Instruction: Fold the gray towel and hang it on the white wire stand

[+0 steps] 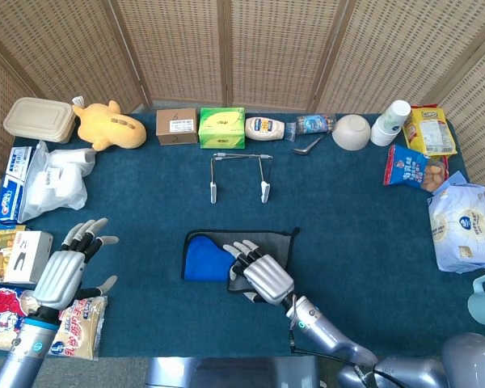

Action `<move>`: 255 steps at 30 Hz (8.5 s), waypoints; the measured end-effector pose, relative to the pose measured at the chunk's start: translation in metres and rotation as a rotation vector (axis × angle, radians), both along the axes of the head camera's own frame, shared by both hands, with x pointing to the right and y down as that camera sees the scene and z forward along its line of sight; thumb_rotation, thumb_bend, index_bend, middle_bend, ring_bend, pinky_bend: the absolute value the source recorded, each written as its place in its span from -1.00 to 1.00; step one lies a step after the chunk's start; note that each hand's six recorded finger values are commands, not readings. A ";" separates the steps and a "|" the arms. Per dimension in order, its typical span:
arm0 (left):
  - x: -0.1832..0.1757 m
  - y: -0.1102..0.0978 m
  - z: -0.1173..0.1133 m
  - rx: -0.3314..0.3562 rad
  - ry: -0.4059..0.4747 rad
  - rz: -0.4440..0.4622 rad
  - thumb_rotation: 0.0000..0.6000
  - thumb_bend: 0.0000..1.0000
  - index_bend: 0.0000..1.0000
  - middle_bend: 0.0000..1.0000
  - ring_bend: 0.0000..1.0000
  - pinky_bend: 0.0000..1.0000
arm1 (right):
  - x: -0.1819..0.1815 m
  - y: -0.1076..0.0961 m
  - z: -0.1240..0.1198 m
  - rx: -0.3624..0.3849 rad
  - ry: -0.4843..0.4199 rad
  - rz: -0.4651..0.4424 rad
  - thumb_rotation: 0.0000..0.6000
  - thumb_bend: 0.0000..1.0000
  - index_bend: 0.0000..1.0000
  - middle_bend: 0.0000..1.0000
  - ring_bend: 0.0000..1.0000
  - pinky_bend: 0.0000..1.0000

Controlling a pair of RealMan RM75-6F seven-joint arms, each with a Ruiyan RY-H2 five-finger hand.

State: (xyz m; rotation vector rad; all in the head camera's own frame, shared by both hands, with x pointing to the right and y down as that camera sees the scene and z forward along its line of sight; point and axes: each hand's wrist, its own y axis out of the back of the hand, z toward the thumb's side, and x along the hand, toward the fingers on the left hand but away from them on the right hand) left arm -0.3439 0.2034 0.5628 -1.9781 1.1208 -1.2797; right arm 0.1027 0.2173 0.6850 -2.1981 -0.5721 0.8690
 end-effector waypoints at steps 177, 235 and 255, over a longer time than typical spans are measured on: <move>0.000 -0.001 -0.016 0.062 0.012 -0.021 1.00 -0.32 -0.59 -0.92 -1.00 -1.00 | 0.080 -0.055 -0.021 -0.110 0.114 0.077 1.00 -0.24 -0.49 -0.91 -1.00 -1.00; -0.003 -0.008 0.001 0.093 -0.147 0.167 1.00 -0.32 -0.48 -0.83 -1.00 -1.00 | 0.148 -0.085 -0.028 -0.031 0.205 0.284 1.00 -0.24 -0.54 -0.91 -1.00 -1.00; 0.039 -0.042 0.058 0.160 -0.178 0.545 1.00 -0.32 -0.68 -0.87 -1.00 -1.00 | 0.206 -0.079 -0.059 0.000 0.244 0.449 1.00 -0.24 -0.56 -0.91 -1.00 -1.00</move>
